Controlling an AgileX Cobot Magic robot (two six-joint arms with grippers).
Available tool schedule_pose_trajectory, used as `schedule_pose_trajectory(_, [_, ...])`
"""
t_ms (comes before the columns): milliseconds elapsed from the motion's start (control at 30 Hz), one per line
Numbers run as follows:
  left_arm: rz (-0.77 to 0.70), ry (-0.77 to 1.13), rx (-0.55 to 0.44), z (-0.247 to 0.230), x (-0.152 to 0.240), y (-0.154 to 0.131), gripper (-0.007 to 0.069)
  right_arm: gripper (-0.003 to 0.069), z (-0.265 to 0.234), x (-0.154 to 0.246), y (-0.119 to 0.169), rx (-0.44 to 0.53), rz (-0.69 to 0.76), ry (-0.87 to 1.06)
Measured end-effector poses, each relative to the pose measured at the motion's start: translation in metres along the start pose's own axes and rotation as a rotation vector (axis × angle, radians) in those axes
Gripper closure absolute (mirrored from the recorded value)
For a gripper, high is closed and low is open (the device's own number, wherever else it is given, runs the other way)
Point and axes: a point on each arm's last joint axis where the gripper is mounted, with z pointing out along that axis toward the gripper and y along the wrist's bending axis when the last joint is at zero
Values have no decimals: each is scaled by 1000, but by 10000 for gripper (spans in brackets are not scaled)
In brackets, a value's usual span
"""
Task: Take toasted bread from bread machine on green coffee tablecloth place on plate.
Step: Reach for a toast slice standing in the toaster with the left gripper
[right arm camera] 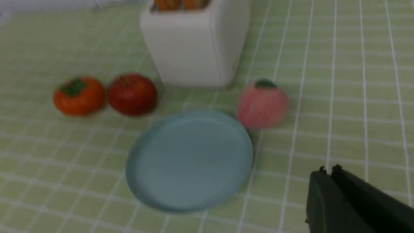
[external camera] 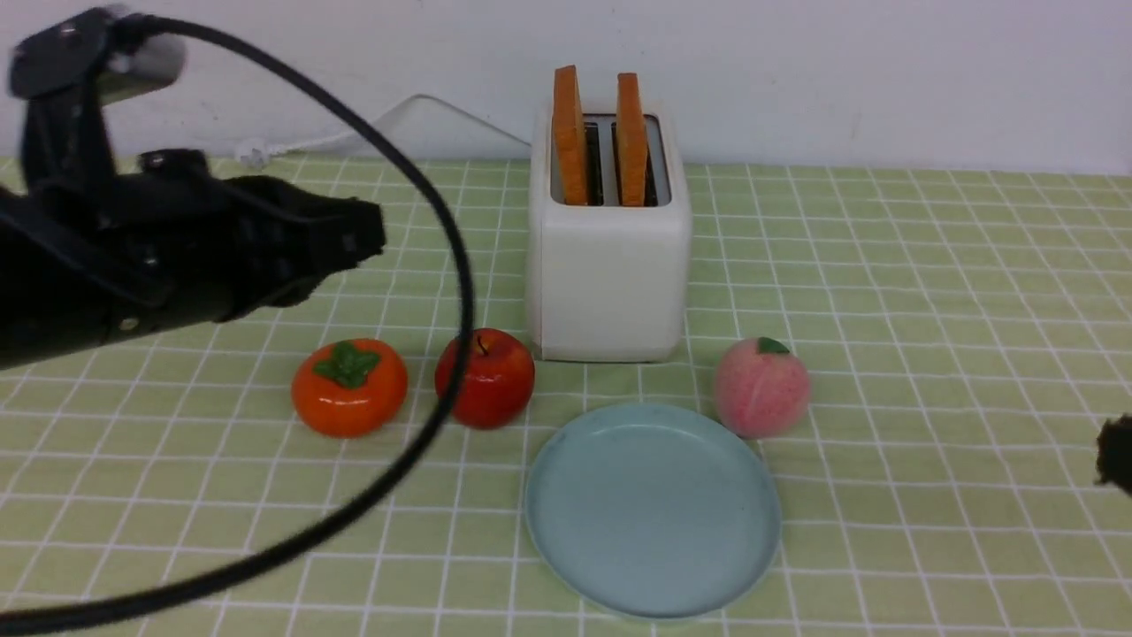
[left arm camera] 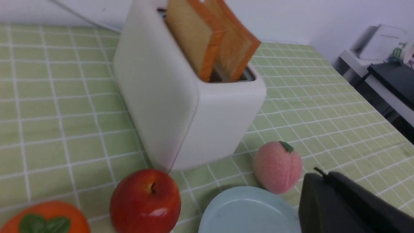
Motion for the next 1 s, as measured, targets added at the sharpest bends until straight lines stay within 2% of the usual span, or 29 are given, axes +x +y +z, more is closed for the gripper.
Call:
schedule_pose_trajectory(67, [49,-14,-2,9,-1,-10,638,624,-2,-1,6,14,-47,66])
schedule_pose_trajectory(200, [163,-78,-73,35,-1,-36,638,624,-17,-6,7,43,-116,148])
schedule_pose_trajectory(367, [159,-68,-111,60,0,-39,638,622,-30,-4,-6,62,-100,156])
schedule_pose_trajectory(500, [153,-60,-125,88,-5,-40,630,620,-43,-2,-16,22,-55,142])
schedule_pose_trajectory(600, [150,-75,-132,112,-14,-41,560,620,-50,4,-20,-51,-21,122])
schedule_pose_trajectory(733, [149,-107,-173,130,-22,-39,442,617,-46,14,-22,-69,-7,132])
schedule_pose_trajectory(767, [144,-116,-191,137,-24,-38,382,617,-44,17,-23,-66,-2,138])
schedule_pose_trajectory(867, [140,-122,-213,154,-24,-35,264,617,-40,19,-23,-61,-1,128])
schedule_pose_trajectory(1000, [140,-132,-249,178,-23,-31,193,617,-39,12,-20,-88,-9,38])
